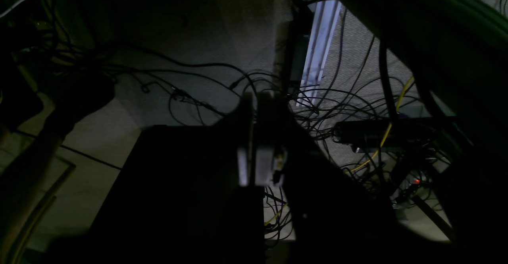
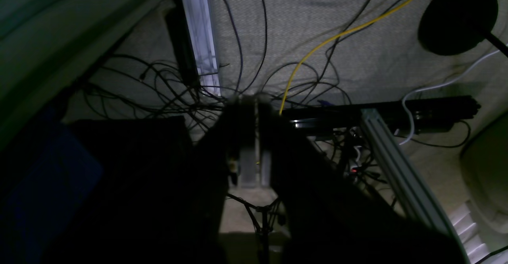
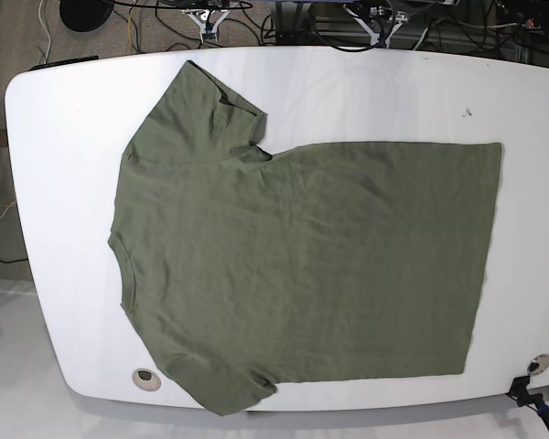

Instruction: Fold the T-shirt properly

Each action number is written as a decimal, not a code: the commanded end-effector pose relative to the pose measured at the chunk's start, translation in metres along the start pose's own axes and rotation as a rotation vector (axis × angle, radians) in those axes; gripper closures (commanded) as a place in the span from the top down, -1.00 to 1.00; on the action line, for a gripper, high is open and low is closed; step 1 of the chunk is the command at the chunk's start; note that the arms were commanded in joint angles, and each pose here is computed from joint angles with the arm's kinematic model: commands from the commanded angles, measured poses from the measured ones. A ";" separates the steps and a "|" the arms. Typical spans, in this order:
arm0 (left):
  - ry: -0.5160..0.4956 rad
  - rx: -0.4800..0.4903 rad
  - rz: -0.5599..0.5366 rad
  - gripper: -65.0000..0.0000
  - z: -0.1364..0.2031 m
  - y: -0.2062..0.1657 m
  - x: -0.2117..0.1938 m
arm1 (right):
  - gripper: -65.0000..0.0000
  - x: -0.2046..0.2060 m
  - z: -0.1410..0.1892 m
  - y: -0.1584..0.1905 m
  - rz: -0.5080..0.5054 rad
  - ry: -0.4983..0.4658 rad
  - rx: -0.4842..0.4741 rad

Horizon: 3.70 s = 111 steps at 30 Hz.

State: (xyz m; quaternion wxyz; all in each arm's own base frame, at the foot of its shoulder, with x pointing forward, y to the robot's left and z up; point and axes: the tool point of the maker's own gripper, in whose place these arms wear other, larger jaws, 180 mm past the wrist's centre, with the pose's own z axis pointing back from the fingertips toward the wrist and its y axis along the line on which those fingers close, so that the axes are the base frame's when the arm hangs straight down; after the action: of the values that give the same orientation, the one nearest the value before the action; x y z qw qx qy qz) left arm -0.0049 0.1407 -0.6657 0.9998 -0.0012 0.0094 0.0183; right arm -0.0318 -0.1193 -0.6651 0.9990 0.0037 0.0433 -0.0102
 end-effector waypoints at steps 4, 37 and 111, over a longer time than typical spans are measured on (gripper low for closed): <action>-0.033 0.007 0.008 -1.00 0.000 0.004 0.007 | -0.97 0.003 0.000 -0.002 0.002 -0.014 0.006; -0.030 0.015 0.005 -1.00 0.000 0.008 0.000 | -0.99 0.005 0.000 -0.006 0.003 -0.014 0.002; -0.790 0.058 0.072 -0.95 0.272 0.110 0.021 | -1.00 -0.011 0.211 -0.128 0.066 -0.599 -0.152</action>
State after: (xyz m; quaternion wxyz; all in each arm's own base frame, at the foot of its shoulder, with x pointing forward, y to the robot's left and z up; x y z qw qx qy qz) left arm 0.0139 0.2517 -0.4041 0.9295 0.0358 -0.3638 0.0483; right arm -0.0261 -0.2421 -0.4634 0.9655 -0.0639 -0.2513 0.0246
